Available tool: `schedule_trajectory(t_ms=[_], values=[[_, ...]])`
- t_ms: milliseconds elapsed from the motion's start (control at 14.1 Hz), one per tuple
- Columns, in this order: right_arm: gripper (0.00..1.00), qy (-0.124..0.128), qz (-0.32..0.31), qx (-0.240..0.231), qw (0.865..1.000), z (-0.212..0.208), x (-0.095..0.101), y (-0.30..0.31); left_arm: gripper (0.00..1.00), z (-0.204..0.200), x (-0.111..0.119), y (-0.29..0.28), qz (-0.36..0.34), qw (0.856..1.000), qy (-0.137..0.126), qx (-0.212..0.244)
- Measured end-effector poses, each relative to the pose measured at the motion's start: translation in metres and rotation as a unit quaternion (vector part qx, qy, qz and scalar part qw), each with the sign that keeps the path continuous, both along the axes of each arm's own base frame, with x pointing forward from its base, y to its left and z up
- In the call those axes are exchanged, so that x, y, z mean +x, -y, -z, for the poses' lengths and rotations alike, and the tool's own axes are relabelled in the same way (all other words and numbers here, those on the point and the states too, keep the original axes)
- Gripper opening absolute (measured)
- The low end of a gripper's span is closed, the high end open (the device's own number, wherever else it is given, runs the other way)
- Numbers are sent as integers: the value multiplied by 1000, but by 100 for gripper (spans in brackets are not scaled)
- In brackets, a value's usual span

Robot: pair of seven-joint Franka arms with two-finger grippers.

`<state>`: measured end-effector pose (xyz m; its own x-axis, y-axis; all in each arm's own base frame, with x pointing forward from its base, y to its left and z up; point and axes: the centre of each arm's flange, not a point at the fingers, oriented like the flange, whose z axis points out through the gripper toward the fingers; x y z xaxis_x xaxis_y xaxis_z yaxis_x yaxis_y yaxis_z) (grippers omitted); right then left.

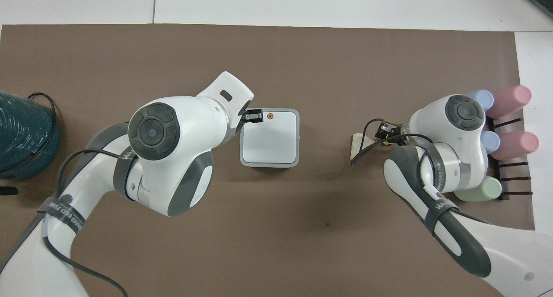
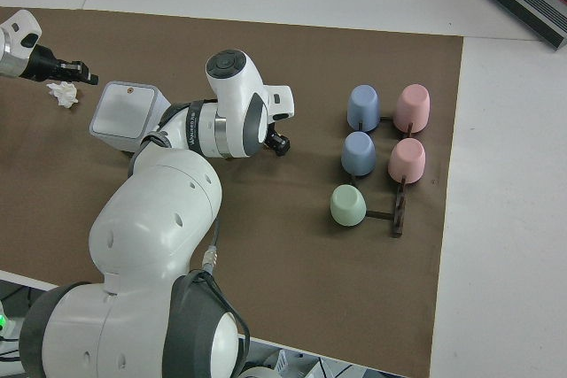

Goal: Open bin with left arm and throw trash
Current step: 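Open the lid with the left gripper while the right gripper grasps the chip, then drop the chip into the bin with the right gripper while the left gripper withdraws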

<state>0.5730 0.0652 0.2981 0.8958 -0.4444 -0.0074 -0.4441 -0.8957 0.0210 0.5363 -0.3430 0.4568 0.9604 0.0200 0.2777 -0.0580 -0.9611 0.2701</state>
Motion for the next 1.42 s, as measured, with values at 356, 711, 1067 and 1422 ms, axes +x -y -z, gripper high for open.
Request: schedule_trajectory(t_ms=[356,711,1067,1422], values=[[22,21,1,2,1000,-3,4,0,1,43,-10,37,12,1000,-9,-1],[4,24,0,3,1000,-6,6,-1,1,45,-11,40,14,1000,-8,-2],[4,27,-1,4,1000,-59,22,-5,1,49,-16,48,20,1000,-10,1],[4,60,-18,13,998,-124,24,-32,1,42,-12,45,17,999,-27,7]])
